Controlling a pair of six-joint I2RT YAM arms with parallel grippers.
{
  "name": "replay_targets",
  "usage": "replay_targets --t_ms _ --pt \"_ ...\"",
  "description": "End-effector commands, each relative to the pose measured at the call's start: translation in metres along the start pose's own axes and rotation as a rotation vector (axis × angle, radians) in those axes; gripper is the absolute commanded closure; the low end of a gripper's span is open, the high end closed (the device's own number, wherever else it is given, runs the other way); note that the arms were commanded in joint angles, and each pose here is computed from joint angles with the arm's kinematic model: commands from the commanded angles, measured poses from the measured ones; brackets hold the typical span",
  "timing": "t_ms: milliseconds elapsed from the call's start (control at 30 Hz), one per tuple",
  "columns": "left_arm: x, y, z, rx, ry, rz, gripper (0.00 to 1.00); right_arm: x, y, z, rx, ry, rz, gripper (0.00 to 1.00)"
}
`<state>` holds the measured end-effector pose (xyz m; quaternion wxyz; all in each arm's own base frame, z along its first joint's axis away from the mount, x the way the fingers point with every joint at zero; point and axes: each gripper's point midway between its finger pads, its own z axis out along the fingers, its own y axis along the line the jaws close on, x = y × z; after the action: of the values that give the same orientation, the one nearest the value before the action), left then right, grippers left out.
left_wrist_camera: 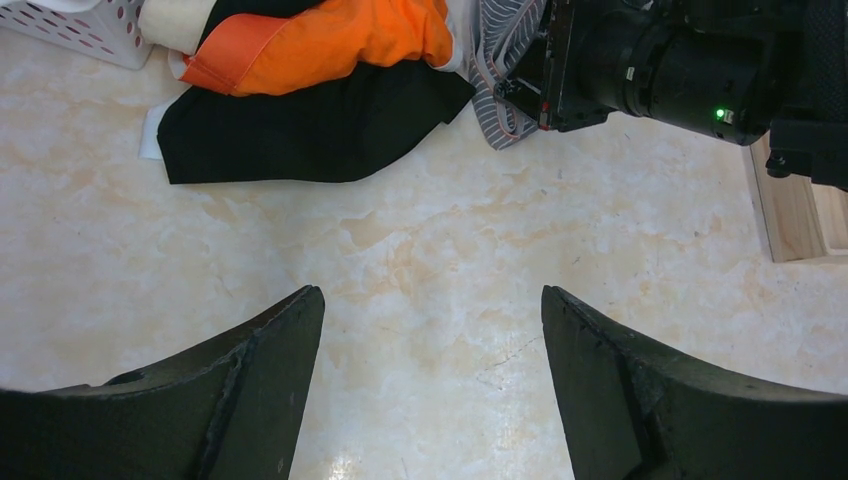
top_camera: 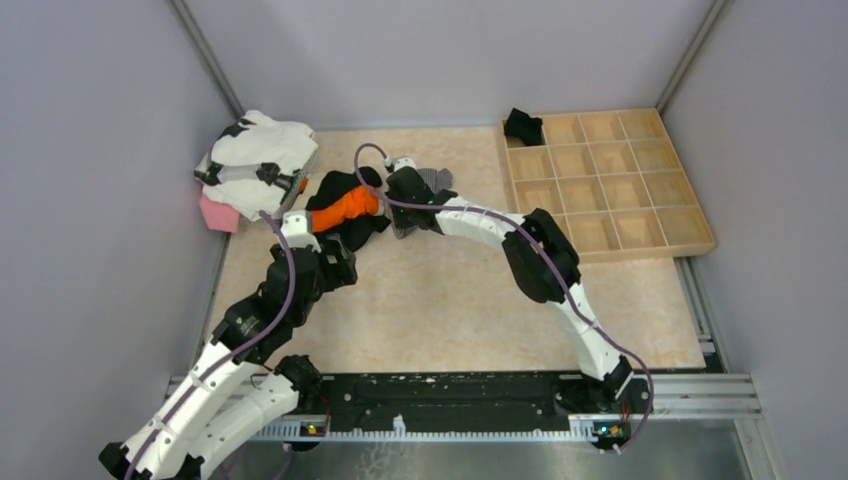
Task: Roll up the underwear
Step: Move the underwear to the center of the board.
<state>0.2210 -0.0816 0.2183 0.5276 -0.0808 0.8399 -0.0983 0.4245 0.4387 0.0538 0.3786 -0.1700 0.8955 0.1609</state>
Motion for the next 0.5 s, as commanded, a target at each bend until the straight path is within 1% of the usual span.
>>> replay_targets --t_ms 0,100,200,333,433,467 --pt "0.000 0.003 0.001 -0.012 -0.011 0.005 0.14 -0.031 0.016 -0.038 -0.090 -0.098 -0.002 1.00" --pt "0.002 0.002 0.003 -0.006 -0.005 -0.001 0.14 -0.027 0.018 -0.072 -0.147 -0.108 0.026 1.00" --pt "0.006 -0.002 0.004 0.008 0.004 -0.024 0.14 0.007 0.021 -0.114 -0.198 -0.069 0.057 1.00" --pt "0.022 -0.012 0.010 0.064 0.033 -0.083 0.15 0.076 0.023 -0.158 -0.167 0.013 0.018 1.00" --pt "0.042 -0.026 0.017 0.148 0.080 -0.097 0.16 0.131 0.014 -0.184 -0.119 0.068 0.024 1.00" --pt "0.049 -0.029 0.019 0.164 0.097 -0.111 0.17 0.148 0.008 -0.191 -0.108 0.089 0.039 0.96"
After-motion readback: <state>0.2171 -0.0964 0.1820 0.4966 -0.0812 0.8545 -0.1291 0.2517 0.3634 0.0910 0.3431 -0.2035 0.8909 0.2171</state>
